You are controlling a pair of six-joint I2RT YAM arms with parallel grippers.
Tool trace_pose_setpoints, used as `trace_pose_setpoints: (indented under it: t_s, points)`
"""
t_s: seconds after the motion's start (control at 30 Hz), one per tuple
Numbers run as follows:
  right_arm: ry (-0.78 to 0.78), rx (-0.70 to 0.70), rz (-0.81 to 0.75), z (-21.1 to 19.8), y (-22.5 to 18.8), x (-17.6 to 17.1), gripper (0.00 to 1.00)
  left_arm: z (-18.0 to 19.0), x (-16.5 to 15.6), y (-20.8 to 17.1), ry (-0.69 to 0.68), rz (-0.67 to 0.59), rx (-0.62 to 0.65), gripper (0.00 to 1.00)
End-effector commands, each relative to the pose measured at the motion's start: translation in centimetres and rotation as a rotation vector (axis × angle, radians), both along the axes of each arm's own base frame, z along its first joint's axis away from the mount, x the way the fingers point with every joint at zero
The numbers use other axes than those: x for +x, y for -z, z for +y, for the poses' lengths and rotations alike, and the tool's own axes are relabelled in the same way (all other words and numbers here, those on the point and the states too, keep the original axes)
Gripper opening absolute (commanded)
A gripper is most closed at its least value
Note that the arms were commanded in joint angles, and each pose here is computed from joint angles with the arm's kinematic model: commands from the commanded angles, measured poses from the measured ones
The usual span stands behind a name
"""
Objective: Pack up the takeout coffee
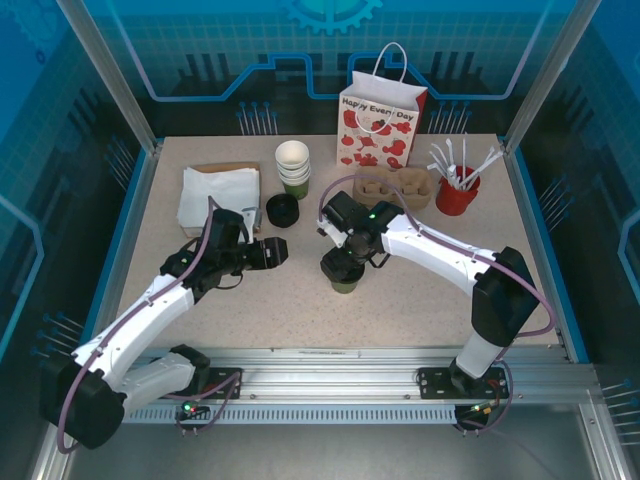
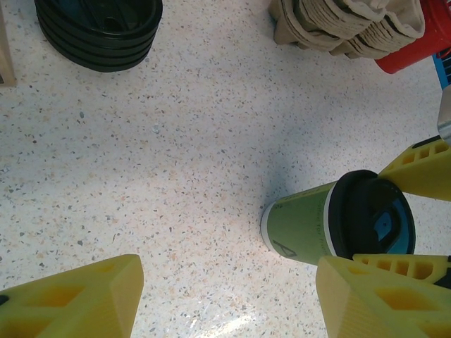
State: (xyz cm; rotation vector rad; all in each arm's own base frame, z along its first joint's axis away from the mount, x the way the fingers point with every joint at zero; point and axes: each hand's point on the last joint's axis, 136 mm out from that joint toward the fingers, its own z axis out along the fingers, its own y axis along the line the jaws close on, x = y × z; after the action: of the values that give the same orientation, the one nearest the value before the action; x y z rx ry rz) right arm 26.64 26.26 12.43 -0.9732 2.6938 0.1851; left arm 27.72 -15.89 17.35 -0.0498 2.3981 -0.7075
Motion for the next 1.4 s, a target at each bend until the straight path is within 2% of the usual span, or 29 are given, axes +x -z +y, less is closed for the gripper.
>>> trace_pose_setpoints:
  t_s: [0.0,0.53,0.73,0.77,0.8,1.13,1.37]
  points:
    - [0.009,-0.009,0.004,-0.8,-0.9,-0.1,0.81,-0.3,0.5,-1.3,0.003,-0.025,0.005,0.67]
    - [0.011,0.041,-0.021,-0.4,-2.9,0.0,0.86,-0.5,0.5,-0.9,0.012,-0.023,0.015,0.68]
    - [0.009,0.084,-0.063,-1.0,-4.9,-0.3,0.94,-0.5,0.6,-0.9,0.013,-0.027,0.013,0.68]
    - [0.009,0.076,-0.065,-1.3,-4.8,-0.4,0.99,-0.5,0.6,-0.9,0.013,-0.029,0.012,0.69]
    - [0.006,0.063,-0.067,-1.6,-4.5,-0.5,1.00,-0.6,0.6,-0.8,0.012,-0.027,0.012,0.69]
    - [-0.036,-0.029,-0.018,-0.9,-1.3,-0.6,1.00,-0.4,0.7,-0.7,0.009,-0.025,0.021,0.69]
    - [-0.050,-0.043,-0.003,-0.3,-0.3,-0.7,1.00,-0.3,0.7,-0.6,0.005,-0.027,0.025,0.70]
